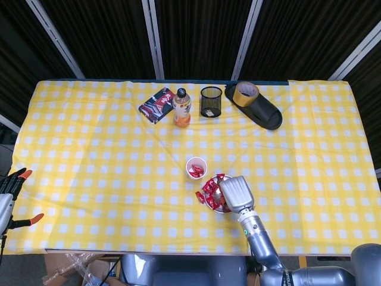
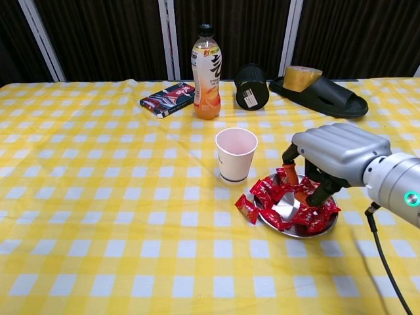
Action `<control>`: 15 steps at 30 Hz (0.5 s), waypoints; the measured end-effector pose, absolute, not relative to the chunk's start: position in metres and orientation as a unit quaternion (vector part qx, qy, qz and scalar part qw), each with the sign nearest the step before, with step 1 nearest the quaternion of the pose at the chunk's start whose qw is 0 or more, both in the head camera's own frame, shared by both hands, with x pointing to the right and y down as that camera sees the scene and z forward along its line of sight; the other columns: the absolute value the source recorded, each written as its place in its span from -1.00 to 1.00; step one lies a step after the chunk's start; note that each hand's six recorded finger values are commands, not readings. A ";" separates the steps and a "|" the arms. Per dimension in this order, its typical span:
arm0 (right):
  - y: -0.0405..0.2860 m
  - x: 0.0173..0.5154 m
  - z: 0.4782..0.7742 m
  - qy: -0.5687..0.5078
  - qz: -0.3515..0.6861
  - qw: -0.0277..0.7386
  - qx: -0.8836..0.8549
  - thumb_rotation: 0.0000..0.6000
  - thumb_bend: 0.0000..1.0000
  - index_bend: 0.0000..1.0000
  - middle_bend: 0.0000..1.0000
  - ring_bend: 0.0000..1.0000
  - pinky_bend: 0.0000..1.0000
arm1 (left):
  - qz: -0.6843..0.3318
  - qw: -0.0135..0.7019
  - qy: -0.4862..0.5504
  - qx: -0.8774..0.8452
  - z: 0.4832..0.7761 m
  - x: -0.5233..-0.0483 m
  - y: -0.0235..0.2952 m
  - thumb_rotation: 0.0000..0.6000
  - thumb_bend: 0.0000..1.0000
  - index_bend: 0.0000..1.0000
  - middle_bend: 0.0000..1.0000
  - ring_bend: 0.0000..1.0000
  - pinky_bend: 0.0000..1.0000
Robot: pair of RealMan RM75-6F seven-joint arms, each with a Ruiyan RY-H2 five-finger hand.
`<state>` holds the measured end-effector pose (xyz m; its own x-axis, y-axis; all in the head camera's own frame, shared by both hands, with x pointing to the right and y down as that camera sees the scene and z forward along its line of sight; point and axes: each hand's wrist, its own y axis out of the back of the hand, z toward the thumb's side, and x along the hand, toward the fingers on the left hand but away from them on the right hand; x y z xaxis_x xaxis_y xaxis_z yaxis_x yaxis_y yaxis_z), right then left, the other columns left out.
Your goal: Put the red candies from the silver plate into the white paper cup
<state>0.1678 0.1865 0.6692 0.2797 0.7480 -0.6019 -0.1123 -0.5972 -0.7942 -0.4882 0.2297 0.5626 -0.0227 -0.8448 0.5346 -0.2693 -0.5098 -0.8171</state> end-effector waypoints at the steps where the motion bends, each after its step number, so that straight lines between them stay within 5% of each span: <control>1: 0.186 0.169 0.667 -0.229 0.555 0.389 -0.699 1.00 -0.10 0.19 0.95 1.00 0.91 | -0.574 0.251 0.427 -0.653 0.563 -0.488 0.230 1.00 -0.97 -1.00 -1.00 -1.00 -1.00; 15: 0.150 0.148 0.638 -0.281 0.517 0.395 -0.706 1.00 -0.10 0.19 0.95 1.00 0.91 | -0.573 0.247 0.423 -0.657 0.564 -0.486 0.230 1.00 -0.97 -1.00 -1.00 -1.00 -1.00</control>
<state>0.1476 0.1496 0.6384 0.3073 0.8043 -0.5087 -0.0126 -0.5310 -0.8473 -0.4865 0.2298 0.5640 -0.0143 -0.8394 0.5434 -0.2724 -0.5196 -0.8098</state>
